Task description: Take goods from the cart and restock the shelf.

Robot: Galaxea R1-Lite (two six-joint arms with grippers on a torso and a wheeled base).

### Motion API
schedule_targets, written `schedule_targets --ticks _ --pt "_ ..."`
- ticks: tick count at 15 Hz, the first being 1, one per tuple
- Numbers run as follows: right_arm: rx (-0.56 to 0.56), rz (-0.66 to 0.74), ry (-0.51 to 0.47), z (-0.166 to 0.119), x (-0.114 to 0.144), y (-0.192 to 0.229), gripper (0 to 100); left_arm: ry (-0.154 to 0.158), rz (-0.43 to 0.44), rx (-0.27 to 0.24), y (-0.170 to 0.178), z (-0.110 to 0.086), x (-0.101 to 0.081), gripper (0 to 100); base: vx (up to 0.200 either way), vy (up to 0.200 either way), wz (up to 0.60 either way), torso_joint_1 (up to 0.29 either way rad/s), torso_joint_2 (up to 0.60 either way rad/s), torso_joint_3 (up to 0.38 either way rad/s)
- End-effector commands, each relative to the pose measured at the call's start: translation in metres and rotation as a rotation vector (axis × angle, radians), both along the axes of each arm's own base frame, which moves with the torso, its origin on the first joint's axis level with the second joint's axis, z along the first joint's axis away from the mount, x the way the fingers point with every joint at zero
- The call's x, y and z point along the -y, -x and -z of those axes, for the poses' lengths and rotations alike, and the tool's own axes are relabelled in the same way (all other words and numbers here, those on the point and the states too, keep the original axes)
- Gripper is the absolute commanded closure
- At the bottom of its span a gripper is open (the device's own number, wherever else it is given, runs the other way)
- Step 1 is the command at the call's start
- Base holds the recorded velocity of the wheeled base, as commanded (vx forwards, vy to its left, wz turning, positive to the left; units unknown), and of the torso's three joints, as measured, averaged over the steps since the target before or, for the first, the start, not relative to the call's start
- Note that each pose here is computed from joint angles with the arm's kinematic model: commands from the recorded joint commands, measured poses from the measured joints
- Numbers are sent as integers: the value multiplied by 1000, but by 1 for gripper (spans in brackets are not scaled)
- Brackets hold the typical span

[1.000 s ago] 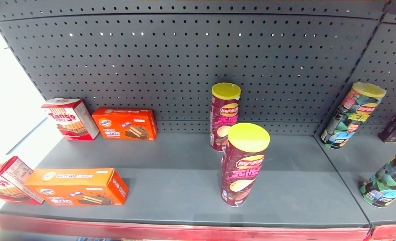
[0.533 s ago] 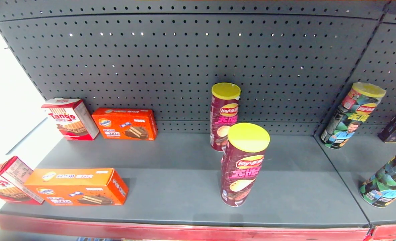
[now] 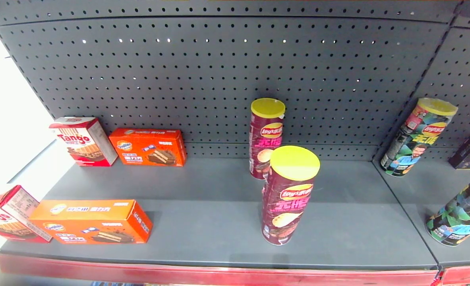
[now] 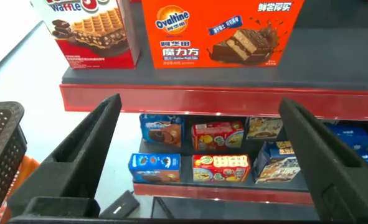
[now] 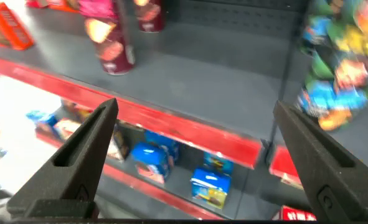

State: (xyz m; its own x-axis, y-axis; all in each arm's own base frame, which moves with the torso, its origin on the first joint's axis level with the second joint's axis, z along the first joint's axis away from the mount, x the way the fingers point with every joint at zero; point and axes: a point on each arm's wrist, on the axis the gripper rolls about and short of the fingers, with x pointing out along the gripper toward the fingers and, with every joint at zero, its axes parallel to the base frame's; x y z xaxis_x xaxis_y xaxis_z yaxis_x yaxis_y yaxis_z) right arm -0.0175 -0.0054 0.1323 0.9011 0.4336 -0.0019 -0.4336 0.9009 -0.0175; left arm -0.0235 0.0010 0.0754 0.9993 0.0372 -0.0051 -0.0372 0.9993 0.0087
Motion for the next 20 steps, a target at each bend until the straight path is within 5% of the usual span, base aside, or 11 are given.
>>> schedule_targets --ticks 1,8,20 --pt "-230 -146 142 -48 -29 -59 0 -1 0 -3 0 0 0 0 0 0 0 0 0 0" --pt "-376 -254 256 -45 -83 -132 0 1 3 -3 0 0 0 0 0 0 0 0 0 0" --pt "-388 -24 292 -67 -130 -232 0 5 3 -1 0 0 0 0 0 0 0 0 0 0"
